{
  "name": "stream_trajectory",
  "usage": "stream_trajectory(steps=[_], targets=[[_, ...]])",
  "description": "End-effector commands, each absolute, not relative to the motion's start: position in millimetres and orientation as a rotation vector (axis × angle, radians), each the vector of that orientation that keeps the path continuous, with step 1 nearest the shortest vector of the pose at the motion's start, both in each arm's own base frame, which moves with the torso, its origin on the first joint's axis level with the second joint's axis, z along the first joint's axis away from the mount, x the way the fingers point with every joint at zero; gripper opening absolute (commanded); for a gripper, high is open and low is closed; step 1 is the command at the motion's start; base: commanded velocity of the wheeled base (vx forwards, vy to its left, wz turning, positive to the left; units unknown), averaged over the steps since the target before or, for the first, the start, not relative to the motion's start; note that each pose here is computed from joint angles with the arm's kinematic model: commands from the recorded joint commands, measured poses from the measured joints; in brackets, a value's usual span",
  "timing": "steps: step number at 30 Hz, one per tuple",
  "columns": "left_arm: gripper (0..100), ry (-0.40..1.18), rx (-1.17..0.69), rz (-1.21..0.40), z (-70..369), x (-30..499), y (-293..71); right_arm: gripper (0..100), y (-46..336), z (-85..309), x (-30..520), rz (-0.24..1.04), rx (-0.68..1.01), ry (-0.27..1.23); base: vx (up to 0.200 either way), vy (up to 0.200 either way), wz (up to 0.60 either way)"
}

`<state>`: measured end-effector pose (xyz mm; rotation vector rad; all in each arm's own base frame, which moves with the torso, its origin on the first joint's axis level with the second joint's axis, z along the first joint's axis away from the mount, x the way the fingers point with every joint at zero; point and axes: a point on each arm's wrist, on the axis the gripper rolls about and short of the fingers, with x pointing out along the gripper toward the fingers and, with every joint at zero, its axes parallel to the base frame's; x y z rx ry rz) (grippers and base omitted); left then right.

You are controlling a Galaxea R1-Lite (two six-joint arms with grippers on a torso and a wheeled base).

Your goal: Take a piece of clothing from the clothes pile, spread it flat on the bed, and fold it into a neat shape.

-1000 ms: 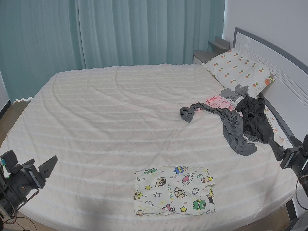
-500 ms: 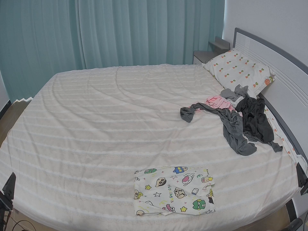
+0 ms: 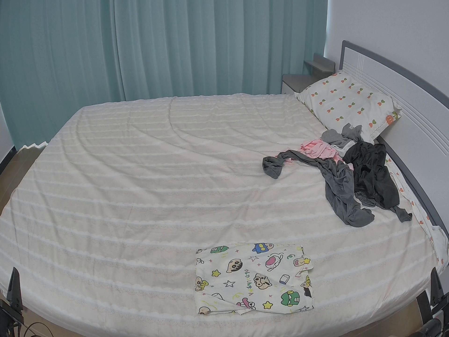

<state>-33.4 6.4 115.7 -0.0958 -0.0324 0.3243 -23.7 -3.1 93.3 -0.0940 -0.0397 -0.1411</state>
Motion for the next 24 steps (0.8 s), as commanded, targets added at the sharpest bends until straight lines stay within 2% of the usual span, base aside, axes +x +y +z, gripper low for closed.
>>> stream_trajectory(steps=[1,4,8,10,11,15,24], targets=[[100,-0.084,-0.072,0.235,83.3,-23.7,5.2,100,1.3,84.1,-23.5,0.058,-0.062,-0.074,0.000,0.000,0.00],[100,-0.056,-0.054,0.141,80.8,-23.2,3.1,100,4.1,82.6,-24.5,0.183,-0.046,-0.041,0.000,0.000,0.00],[100,-0.025,-0.031,0.056,78.0,-22.9,1.2,100,4.3,83.3,-26.4,0.192,-0.042,-0.009,0.000,0.000,0.00],[100,0.005,0.020,0.015,75.0,-22.8,0.3,100,2.9,82.8,-26.1,0.127,-0.049,0.001,0.000,0.000,0.00],[100,0.003,0.021,0.015,75.2,-22.8,0.3,100,1.5,82.7,-26.0,0.062,-0.057,0.004,0.000,0.000,0.00],[100,0.005,0.018,0.015,75.0,-22.8,0.3,100,-1.2,82.8,-26.0,-0.060,-0.080,0.007,0.000,0.000,0.00],[100,0.005,0.018,0.018,75.0,-22.8,0.3,100,-1.6,83.4,-25.9,-0.080,-0.084,0.000,0.000,0.000,0.00]])
